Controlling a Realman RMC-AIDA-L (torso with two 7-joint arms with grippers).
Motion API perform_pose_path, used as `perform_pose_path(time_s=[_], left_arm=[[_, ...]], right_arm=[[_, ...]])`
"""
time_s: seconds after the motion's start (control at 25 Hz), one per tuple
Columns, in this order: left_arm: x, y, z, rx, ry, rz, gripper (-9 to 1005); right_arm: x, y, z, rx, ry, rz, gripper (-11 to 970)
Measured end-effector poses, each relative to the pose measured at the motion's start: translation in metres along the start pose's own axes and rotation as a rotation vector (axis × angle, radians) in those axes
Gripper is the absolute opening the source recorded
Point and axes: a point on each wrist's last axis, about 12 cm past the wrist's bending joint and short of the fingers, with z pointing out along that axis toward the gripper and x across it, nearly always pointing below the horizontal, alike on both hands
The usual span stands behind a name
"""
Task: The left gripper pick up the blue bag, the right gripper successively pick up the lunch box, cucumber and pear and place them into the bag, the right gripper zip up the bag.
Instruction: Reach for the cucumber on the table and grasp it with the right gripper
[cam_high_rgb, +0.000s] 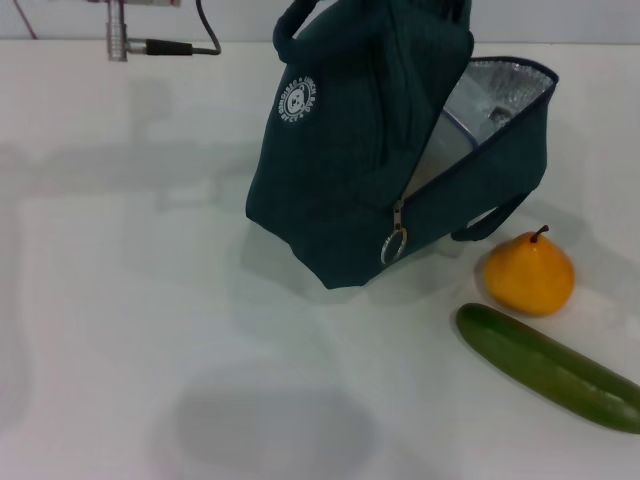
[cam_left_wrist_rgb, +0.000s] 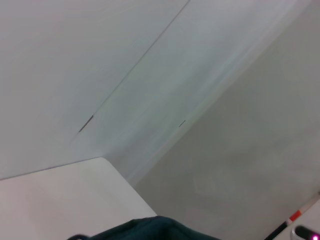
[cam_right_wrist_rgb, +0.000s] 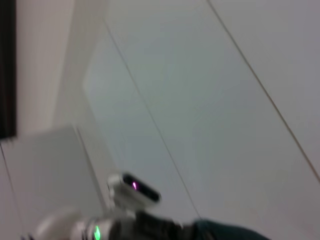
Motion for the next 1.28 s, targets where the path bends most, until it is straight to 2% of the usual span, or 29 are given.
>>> perform_pose_path(time_s=[0.2, 0.28, 0.36, 0.44, 0.72, 0.84, 0.96, 1.28], left_arm=[[0.002, 0.002, 0.002, 0.005, 0.002, 0.004, 52], [0.003, 0.002, 0.003, 0.008, 0.0, 0.009, 52], [0.003, 0.003, 0.003, 0.007, -0.001, 0.01, 52], [0.004, 0.004, 0.002, 0.003, -0.005, 0.01, 52], [0.004, 0.006, 0.0, -0.013, -0.014, 0.007, 52], [0.004, 0.008, -0.002, -0.023, -0.015, 0.011, 52], [0.005, 0.009, -0.005, -0.034, -0.016, 0.014, 52], [0.004, 0.011, -0.008, -0.045, -0.015, 0.018, 52]], right_arm=[[0.013, 0.002, -0.021, 0.055, 0.104, -0.093, 622], [0.022, 0.005, -0.027, 0.043, 0.168, -0.142, 586], [0.024, 0.007, -0.029, 0.034, 0.193, -0.148, 538], [0.026, 0.008, -0.032, 0.02, 0.222, -0.142, 490], [0.015, 0.02, -0.043, -0.091, 0.269, 0.007, 503], [0.005, 0.025, -0.035, -0.188, 0.328, 0.076, 503], [0.001, 0.027, -0.019, -0.25, 0.456, 0.155, 501], [-0.009, 0.018, 0.033, -0.183, 0.834, 0.287, 498]])
